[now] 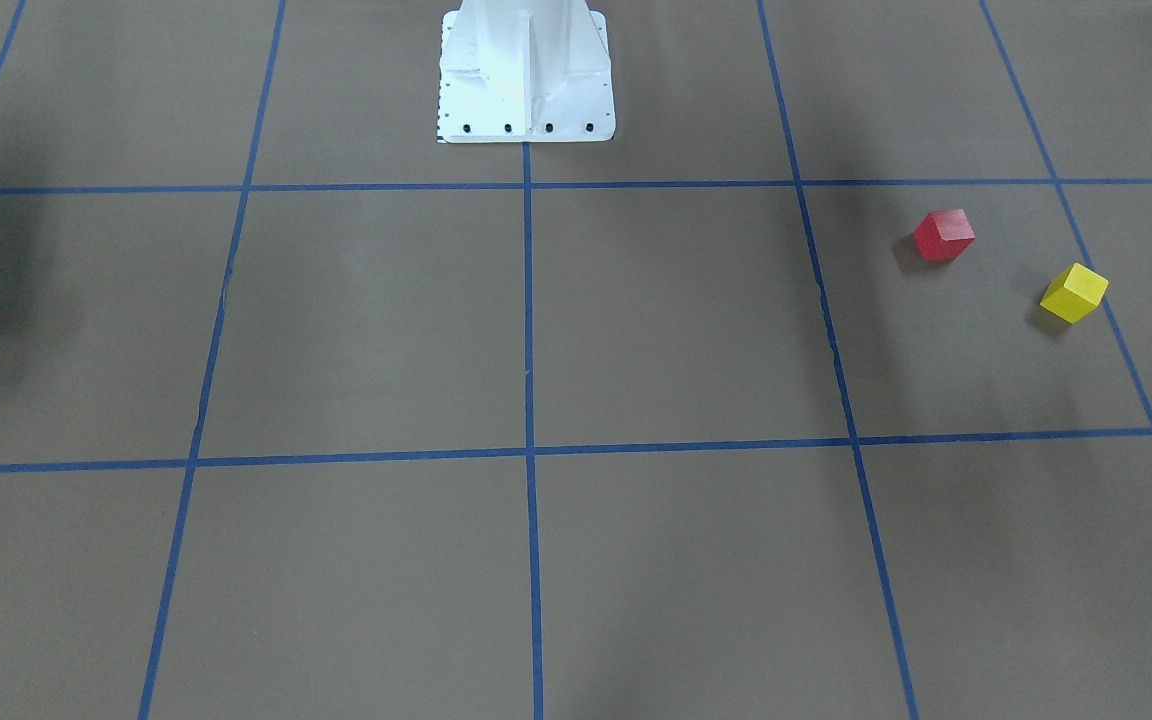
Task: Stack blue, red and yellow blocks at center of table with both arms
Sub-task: 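Lower the right gripper onto the blue cube and grasp it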
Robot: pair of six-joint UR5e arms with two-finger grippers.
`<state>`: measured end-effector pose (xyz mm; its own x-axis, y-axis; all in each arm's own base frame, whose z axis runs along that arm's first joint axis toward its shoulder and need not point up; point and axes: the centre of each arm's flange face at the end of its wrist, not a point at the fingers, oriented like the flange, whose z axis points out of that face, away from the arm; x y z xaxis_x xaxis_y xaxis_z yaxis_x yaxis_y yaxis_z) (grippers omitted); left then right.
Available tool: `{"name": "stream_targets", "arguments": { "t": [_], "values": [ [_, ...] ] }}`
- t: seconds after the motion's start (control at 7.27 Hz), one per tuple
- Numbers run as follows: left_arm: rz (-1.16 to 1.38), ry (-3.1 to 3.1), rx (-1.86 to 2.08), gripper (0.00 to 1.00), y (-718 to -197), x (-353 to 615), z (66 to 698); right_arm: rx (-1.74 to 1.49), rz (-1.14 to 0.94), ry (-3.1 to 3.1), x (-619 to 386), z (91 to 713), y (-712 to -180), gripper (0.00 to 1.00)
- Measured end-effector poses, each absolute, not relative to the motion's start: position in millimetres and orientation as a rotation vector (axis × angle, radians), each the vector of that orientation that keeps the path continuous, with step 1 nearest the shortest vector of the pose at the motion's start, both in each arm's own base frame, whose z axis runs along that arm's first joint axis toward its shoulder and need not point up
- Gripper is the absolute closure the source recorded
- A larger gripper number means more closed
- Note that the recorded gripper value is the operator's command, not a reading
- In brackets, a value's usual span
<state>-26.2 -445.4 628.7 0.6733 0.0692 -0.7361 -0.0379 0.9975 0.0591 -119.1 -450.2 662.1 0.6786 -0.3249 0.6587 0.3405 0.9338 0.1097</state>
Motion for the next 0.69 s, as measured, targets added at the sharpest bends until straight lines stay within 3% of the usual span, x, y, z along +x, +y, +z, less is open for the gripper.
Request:
{"name": "stream_targets", "arguments": {
  "t": [0.41, 0.69],
  "values": [
    [0.06, 0.829, 0.04, 0.0, -446, -26, 629, -0.039, -0.397, -0.733, -132, 669, -448, 0.02],
    [0.06, 0.829, 0.04, 0.0, -447, -26, 628, -0.051, -0.414, -0.731, -143, 672, -450, 0.07]
  ]
}}
